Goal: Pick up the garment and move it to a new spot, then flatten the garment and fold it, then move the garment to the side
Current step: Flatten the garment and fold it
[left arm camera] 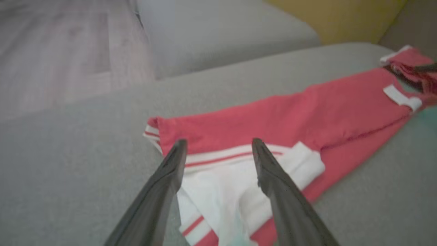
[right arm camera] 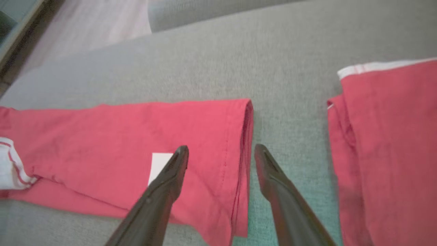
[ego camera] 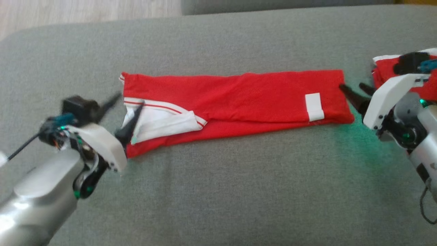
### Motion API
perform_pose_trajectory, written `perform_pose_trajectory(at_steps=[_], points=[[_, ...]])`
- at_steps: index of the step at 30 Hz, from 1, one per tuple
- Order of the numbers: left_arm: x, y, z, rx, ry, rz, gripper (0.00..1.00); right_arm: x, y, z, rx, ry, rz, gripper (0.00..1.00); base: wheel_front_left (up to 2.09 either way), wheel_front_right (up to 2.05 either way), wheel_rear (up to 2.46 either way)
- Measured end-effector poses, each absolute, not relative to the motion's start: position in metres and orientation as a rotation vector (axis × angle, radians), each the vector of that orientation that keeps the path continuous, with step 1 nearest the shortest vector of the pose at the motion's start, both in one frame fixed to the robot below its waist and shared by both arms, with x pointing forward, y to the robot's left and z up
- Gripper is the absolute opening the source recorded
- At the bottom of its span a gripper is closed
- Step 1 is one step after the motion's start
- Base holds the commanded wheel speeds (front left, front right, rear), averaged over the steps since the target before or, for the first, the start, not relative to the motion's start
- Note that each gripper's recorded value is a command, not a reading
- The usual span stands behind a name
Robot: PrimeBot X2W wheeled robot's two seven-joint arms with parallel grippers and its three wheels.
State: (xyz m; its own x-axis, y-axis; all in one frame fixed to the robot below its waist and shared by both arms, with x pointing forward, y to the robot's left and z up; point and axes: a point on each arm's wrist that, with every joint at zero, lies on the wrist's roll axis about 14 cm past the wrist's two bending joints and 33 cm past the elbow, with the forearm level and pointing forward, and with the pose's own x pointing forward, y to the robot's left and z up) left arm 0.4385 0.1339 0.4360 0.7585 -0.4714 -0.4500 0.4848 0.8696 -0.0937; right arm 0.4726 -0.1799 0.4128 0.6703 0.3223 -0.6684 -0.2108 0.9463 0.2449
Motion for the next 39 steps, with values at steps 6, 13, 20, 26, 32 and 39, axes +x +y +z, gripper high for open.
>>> perform_pose_trajectory(at_steps=[6,13,20,26,32,39], points=[[0.470,0.139,0.510,-0.039,0.146,-0.394,1.00,0.500,-0.183,0.484,0.280,0.446,0.257,1.00,0.00,0.00,0.00],[0.465,0.147,0.593,-0.188,-0.152,-0.237,1.00,0.507,-0.160,0.582,0.394,-0.022,0.270,1.00,0.00,0.00,0.00],[0.417,0.147,0.547,-0.244,-0.102,-0.169,1.00,0.476,-0.157,0.565,0.380,-0.086,0.210,1.00,0.00,0.00,0.00],[0.401,0.146,0.536,-0.265,-0.113,-0.143,1.00,0.438,-0.172,0.526,0.376,-0.080,0.073,1.00,0.00,0.00,0.00],[0.386,0.150,0.510,-0.286,-0.067,-0.104,1.00,0.398,-0.177,0.478,0.342,0.023,0.023,1.00,0.00,0.00,0.00],[0.385,0.163,0.505,-0.277,-0.067,-0.074,1.00,0.405,-0.162,0.487,0.338,0.002,0.068,1.00,0.00,0.00,0.00]])
